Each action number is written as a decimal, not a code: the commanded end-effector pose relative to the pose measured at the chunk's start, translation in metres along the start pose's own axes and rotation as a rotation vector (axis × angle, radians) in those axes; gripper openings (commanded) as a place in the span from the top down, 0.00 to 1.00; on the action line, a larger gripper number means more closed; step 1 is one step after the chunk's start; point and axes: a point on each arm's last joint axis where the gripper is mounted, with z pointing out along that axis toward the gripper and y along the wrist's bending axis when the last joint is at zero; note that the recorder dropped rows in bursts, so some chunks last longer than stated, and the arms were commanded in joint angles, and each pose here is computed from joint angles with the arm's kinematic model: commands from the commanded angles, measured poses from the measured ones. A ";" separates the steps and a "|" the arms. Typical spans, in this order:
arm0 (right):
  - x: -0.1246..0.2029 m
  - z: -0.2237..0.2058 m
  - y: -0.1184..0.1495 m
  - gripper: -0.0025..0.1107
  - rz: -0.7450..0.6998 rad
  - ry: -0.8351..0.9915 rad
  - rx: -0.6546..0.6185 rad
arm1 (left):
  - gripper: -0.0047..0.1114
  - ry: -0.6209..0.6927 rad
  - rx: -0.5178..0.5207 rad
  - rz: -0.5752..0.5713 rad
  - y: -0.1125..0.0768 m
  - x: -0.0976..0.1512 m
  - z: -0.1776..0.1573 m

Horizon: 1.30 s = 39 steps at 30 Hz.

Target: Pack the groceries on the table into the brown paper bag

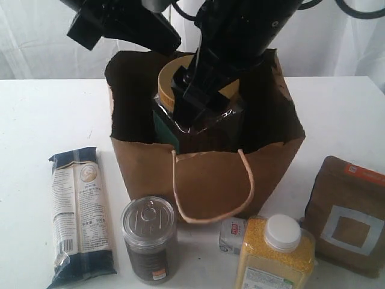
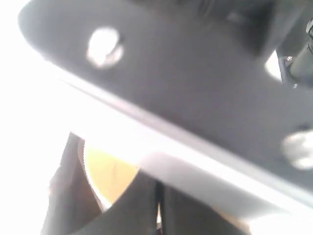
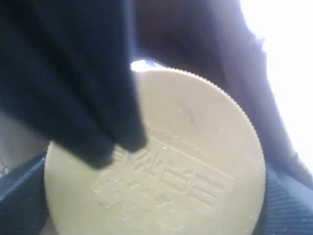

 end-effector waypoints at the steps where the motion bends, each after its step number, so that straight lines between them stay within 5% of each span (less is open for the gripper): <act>1: -0.003 -0.006 0.001 0.18 -0.012 -0.046 0.011 | 0.96 -0.010 0.063 0.031 -0.012 -0.009 -0.011; 9: -0.015 -0.020 -0.003 0.18 -0.019 -0.123 0.052 | 0.96 0.003 0.191 -0.081 0.006 0.017 0.032; 23: -0.017 -0.009 -0.006 0.18 -0.018 -0.087 0.036 | 0.96 -0.033 0.078 0.047 -0.009 -0.012 -0.008; 31: -0.020 -0.012 -0.007 0.18 -0.020 -0.105 0.046 | 0.96 0.112 0.193 -0.139 0.017 0.048 0.064; 39: -0.021 -0.014 -0.008 0.18 -0.021 -0.114 0.051 | 0.96 0.051 0.017 0.010 0.003 -0.012 -0.006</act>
